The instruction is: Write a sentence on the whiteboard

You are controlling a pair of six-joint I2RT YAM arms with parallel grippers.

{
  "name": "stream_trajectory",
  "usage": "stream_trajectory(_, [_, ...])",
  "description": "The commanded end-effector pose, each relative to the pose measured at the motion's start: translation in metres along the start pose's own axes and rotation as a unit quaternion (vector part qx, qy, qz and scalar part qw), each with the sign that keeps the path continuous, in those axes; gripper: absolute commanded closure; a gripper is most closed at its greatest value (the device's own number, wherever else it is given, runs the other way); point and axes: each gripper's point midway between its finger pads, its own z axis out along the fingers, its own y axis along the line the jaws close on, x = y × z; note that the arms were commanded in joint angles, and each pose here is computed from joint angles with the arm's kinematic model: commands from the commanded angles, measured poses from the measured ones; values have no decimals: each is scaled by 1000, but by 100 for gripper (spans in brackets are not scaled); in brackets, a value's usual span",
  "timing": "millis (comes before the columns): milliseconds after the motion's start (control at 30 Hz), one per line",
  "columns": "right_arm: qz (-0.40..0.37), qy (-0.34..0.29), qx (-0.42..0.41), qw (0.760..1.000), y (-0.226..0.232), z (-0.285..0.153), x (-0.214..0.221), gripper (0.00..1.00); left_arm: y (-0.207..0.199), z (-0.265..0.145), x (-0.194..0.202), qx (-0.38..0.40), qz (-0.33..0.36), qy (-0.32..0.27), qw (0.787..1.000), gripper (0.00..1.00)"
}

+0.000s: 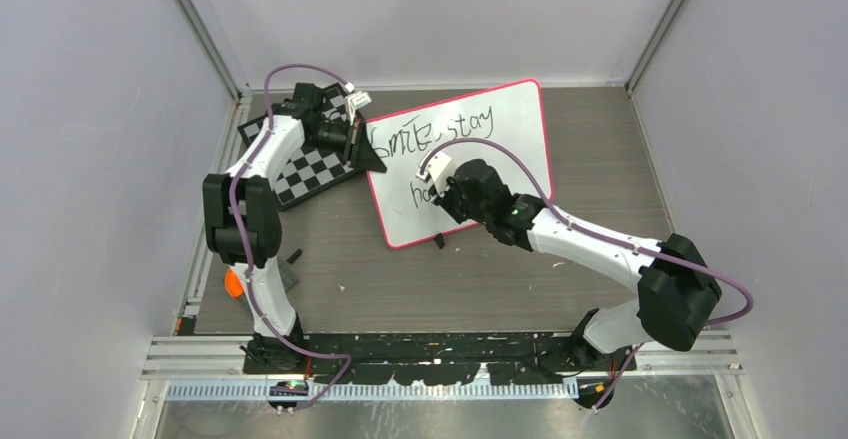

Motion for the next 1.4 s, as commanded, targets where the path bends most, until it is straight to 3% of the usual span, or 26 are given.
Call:
stream_trajectory(0, [8, -53, 49, 997, -23, 1, -37, 100, 6, -5, -1, -29, 1, 11, 1000, 100])
stream_trajectory(733, [7, -99, 22, 995, -12, -15, -49, 100, 5, -4, 1, -27, 0, 12, 1000, 100])
stream_trajectory(1200, [0, -34, 12, 999, -8, -17, -20, 100, 5, -4, 1, -27, 1, 12, 1000, 100])
stream_trajectory(1367, [1, -36, 19, 999, -11, -13, -23, 100, 5, -4, 1, -28, 0, 12, 1000, 100])
